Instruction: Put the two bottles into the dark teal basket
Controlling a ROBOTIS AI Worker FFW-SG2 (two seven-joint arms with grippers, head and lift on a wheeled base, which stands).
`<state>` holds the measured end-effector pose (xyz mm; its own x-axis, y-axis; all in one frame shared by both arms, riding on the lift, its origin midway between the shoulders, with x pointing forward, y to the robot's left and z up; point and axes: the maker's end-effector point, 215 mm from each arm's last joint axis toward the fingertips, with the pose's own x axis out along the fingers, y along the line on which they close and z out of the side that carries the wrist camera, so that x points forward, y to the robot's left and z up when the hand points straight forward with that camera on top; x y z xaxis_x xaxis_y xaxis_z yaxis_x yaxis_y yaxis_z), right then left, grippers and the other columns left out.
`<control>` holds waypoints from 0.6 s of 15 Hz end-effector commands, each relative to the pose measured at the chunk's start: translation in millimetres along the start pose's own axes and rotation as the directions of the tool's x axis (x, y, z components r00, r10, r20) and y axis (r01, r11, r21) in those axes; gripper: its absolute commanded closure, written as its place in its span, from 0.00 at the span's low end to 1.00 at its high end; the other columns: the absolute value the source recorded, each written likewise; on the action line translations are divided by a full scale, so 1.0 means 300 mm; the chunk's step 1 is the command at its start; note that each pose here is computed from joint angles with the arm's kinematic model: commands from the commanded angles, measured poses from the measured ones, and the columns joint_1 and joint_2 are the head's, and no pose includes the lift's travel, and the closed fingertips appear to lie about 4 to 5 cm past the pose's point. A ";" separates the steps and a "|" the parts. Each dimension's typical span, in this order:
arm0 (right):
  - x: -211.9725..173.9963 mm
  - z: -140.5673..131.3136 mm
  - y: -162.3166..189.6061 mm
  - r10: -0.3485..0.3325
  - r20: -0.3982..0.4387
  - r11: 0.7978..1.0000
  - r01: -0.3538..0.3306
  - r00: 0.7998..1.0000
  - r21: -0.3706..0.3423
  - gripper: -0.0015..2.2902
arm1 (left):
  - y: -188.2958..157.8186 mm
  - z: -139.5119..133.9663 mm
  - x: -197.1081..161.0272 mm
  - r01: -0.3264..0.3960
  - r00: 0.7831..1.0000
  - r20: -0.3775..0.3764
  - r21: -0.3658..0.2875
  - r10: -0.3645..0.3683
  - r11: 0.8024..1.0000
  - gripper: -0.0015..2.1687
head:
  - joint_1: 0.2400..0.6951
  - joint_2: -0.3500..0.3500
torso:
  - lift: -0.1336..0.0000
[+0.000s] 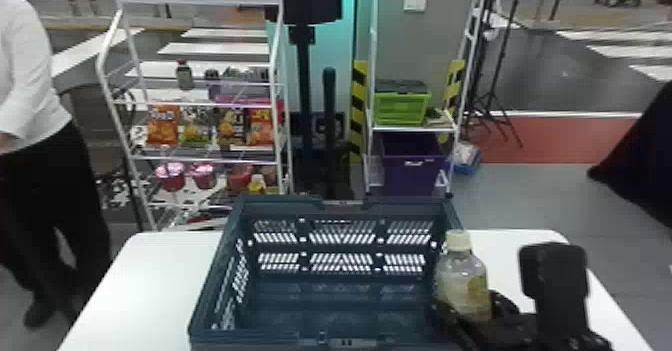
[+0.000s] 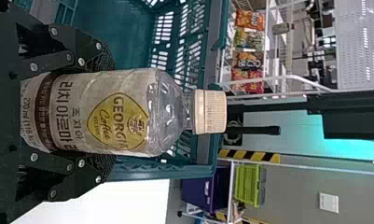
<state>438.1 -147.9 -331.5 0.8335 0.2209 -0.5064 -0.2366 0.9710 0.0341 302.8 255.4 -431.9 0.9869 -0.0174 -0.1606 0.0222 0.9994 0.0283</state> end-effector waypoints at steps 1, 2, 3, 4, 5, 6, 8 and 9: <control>0.077 0.037 0.058 0.032 -0.040 0.999 -0.033 0.999 -0.031 0.78 | 0.002 -0.006 0.002 -0.001 1.000 -0.002 0.001 0.001 1.000 0.96 | 0.57 0.50 | 1.00; 0.112 0.058 0.076 0.033 -0.049 0.998 -0.035 0.998 -0.046 0.78 | 0.003 -0.004 0.004 -0.002 1.000 -0.001 -0.001 0.002 1.000 0.96 | 0.57 0.50 | 1.00; 0.146 0.059 0.098 0.044 -0.079 0.997 -0.049 0.996 -0.063 0.78 | 0.002 -0.005 0.006 0.000 1.000 -0.002 0.000 0.000 1.000 0.96 | 0.57 0.50 | 1.00; 0.182 0.058 0.120 0.055 -0.110 0.996 -0.063 0.992 -0.070 0.78 | 0.002 -0.004 0.008 -0.001 1.000 -0.001 -0.001 0.001 1.000 0.96 | 0.57 0.50 | 1.00; 0.211 0.064 0.135 0.063 -0.124 0.995 -0.072 0.990 -0.073 0.78 | 0.004 -0.002 0.010 -0.001 1.000 0.000 -0.003 0.001 1.000 0.96 | 0.57 0.50 | 1.00; 0.244 0.050 0.154 0.072 -0.156 0.994 -0.084 0.985 -0.076 0.78 | 0.006 -0.008 0.010 -0.002 1.000 -0.003 -0.003 0.002 1.000 0.96 | 0.57 0.50 | 1.00; 0.297 0.073 0.194 0.100 -0.177 0.991 -0.113 0.979 -0.067 0.78 | 0.011 -0.018 0.011 -0.004 1.000 -0.008 -0.004 0.004 1.000 0.96 | 0.57 0.50 | 1.00; 0.324 0.081 0.216 0.116 -0.196 0.990 -0.129 0.974 -0.056 0.78 | 0.013 -0.018 0.016 -0.004 1.000 -0.007 -0.004 0.004 1.000 0.96 | 0.57 0.50 | 1.00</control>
<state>506.6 -73.2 -355.3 0.7089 0.2922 -0.6420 -0.3571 0.9336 0.0306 305.7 258.5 -436.6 0.9859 -0.0137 -0.1668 0.0181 0.9995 0.0251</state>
